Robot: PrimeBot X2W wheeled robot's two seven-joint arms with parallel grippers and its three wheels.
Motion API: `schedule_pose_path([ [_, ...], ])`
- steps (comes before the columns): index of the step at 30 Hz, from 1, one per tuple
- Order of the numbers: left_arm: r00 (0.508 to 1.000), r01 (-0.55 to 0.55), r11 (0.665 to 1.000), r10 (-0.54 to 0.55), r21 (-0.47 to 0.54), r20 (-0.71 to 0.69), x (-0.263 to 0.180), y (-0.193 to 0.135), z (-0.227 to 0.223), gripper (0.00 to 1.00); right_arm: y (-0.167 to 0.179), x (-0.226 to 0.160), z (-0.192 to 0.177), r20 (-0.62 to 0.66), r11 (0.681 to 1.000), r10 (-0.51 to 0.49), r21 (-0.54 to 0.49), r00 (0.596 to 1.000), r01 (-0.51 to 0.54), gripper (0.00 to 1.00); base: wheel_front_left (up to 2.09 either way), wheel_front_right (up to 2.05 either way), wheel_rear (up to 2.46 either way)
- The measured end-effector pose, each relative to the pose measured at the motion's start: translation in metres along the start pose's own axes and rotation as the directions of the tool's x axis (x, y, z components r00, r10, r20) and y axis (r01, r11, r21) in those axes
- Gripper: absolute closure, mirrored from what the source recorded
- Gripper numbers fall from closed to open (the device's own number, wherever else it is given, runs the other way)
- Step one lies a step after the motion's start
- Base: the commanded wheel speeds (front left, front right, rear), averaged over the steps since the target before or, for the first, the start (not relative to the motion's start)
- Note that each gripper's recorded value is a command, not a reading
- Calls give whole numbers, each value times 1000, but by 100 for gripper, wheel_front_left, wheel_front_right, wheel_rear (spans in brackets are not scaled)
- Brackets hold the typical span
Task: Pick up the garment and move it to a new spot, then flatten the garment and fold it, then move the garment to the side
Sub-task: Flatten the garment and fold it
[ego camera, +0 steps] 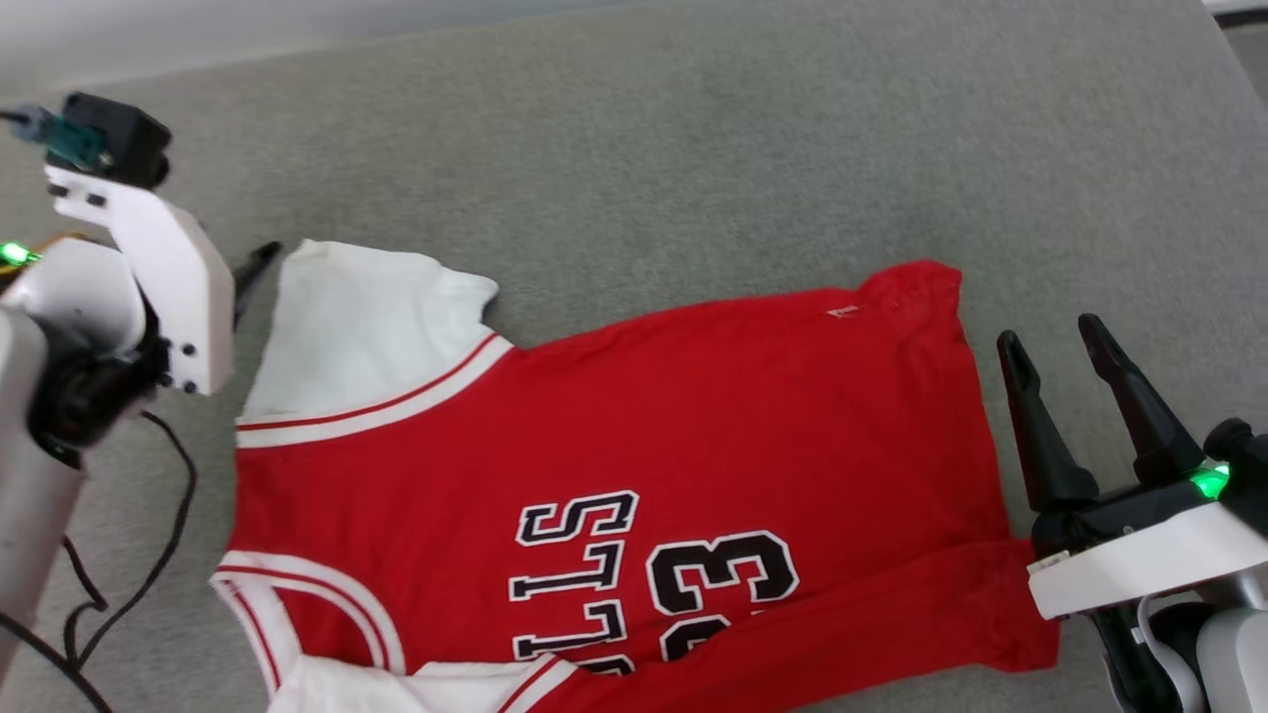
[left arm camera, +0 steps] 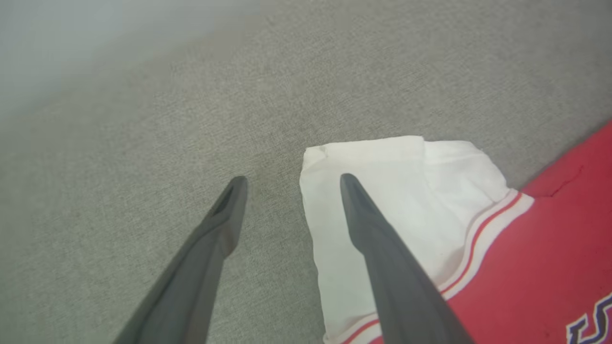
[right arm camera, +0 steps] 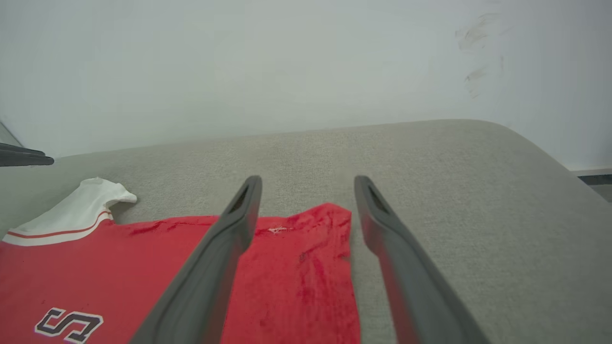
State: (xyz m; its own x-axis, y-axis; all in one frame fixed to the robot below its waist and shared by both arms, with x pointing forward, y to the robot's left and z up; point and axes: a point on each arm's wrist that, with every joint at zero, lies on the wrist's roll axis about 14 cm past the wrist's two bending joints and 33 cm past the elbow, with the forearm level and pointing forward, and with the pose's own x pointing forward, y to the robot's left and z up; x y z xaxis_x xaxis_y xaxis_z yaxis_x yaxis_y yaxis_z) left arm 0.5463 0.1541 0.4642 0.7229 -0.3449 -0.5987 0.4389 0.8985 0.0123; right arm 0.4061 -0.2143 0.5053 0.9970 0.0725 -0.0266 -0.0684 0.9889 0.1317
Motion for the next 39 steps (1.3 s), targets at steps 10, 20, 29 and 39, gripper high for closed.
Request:
schedule_pose_path([
  [10, 933, 42, 994, -74, -98, -353, 50, -4, -45, 0, -26, -7, -30, -77, 996, -86, -4, 993, 86, 0, 0, 0, 0],
  [20, 912, 27, 994, -68, -106, -405, 69, -6, -60, 100, -34, -8, -44, -114, 994, -113, -10, 987, 113, 0, 0, 0, 0],
  [29, 975, 50, 995, -67, -83, -214, 58, -16, -30, 100, -27, -6, -41, -136, 997, -77, -27, 988, 74, 0, 0, 0, 0],
  [39, 992, 106, 994, -108, 24, 59, -5, -39, 20, 100, -33, -12, -37, -325, 989, -28, -145, 945, -21, 0, 0, 0, 0],
])
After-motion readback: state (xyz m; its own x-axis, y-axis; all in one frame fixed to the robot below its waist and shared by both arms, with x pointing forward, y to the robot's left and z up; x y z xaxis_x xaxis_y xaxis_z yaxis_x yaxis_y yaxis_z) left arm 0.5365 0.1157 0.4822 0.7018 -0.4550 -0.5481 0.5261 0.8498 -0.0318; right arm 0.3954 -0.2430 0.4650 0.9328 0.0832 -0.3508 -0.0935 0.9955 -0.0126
